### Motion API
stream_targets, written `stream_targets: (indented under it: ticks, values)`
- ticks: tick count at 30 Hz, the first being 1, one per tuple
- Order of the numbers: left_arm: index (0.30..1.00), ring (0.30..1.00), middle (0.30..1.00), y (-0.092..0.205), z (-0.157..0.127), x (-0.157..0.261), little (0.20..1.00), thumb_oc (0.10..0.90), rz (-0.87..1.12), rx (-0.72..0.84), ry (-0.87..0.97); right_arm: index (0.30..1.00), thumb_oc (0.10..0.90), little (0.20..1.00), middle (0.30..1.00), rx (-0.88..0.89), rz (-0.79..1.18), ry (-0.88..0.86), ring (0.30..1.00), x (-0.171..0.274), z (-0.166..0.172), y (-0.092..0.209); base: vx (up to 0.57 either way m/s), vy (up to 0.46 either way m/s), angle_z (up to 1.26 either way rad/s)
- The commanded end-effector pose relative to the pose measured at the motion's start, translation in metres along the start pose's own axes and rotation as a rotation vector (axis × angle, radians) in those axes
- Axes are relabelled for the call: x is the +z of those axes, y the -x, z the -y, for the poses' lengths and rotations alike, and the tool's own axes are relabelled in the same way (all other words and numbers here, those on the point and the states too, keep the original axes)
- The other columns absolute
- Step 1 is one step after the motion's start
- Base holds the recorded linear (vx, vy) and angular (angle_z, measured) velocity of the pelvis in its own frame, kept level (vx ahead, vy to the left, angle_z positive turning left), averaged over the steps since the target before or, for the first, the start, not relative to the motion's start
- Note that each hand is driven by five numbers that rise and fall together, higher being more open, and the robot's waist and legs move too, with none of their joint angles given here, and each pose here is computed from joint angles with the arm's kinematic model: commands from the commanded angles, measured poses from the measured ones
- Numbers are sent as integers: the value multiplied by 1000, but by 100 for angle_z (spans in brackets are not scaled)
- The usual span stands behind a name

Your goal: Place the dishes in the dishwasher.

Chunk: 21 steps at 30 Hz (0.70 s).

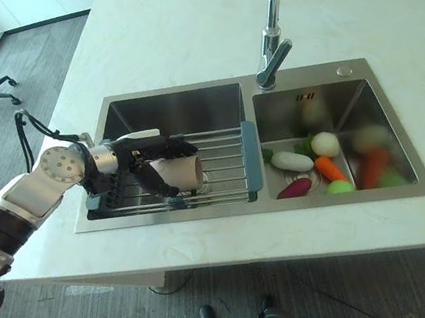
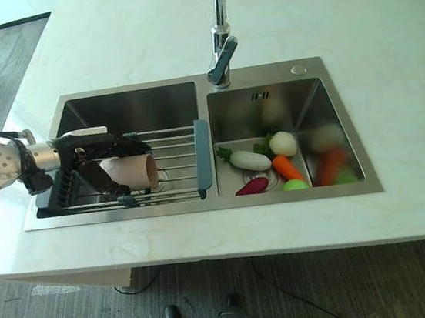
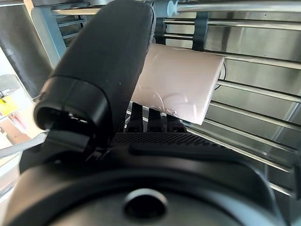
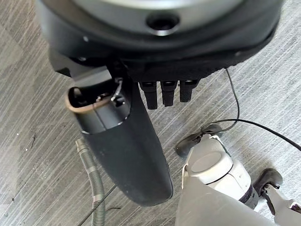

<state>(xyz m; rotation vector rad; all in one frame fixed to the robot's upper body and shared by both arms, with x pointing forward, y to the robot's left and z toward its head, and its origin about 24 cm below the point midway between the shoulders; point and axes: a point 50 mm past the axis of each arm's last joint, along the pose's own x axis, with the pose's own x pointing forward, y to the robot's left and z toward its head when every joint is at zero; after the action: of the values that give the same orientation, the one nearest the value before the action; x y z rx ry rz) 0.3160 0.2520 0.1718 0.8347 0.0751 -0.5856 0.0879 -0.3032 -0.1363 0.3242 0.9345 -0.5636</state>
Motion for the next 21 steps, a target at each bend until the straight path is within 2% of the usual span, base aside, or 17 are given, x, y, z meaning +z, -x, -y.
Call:
stream_targets:
  ticks: [1,12,21]
  values:
    - [900,900,900,10,-41,37,900,800,123,196,-110,900,800,900,900,-46,28,-37,900,1,18,5,0,0,0]
    - [900,900,900,7,-41,34,900,800,32,276,-379,900,800,900,900,-21,74,-25,900,13,15,4,-5,8,-7]
    - [900,900,900,5,-38,32,900,800,5,275,-420,900,800,900,900,2,103,-9,900,19,14,5,-1,2,0]
